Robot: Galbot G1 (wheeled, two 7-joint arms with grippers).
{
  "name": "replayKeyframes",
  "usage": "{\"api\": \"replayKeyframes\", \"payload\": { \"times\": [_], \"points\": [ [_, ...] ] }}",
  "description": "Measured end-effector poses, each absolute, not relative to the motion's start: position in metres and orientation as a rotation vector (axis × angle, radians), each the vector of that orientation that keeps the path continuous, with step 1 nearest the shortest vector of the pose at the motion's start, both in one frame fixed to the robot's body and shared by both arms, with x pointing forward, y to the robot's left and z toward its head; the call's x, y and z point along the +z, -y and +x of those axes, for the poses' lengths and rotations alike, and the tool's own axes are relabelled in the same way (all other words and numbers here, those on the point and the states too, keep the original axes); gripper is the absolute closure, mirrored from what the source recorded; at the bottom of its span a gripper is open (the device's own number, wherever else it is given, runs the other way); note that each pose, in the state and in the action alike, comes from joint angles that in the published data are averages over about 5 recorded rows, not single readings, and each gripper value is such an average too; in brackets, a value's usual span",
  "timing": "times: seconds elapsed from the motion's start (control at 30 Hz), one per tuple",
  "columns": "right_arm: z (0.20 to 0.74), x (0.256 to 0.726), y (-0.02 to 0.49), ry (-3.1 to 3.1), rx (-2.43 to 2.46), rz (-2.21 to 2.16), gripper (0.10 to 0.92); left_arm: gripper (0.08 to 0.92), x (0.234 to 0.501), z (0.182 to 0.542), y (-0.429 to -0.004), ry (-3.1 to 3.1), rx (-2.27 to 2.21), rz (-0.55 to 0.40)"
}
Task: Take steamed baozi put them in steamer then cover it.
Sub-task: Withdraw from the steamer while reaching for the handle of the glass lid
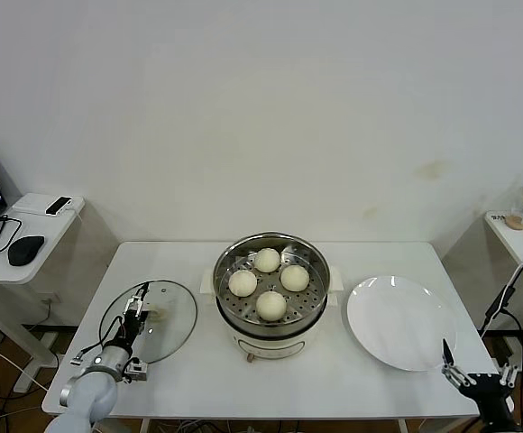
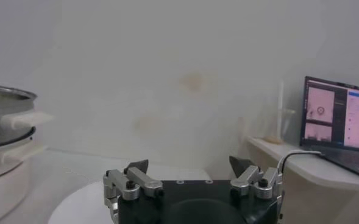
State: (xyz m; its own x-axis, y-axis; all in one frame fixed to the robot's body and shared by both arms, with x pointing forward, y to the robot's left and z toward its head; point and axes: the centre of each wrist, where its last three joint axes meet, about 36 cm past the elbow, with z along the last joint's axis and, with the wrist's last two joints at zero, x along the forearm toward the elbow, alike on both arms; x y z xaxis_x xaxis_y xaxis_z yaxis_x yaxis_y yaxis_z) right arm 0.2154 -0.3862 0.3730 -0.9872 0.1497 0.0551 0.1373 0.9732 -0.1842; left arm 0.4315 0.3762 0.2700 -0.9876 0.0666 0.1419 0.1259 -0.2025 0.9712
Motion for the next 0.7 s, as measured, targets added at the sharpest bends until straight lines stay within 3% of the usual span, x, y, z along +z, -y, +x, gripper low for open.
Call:
{"api": "replayKeyframes", "payload": {
  "times": [0.13, 0.7],
  "points": [
    [0.215, 0.372, 0.386, 3.048, 0.281, -0.22, 0.2, 0.229, 0.269, 0.435, -0.379, 1.962, -2.38, -0.226],
    [0.215, 0.367, 0.379, 3.04, 0.28, -0.188, 0.2, 0.718, 0.259, 0.433, -0.387, 1.965, -2.334, -0.218]
  ]
}}
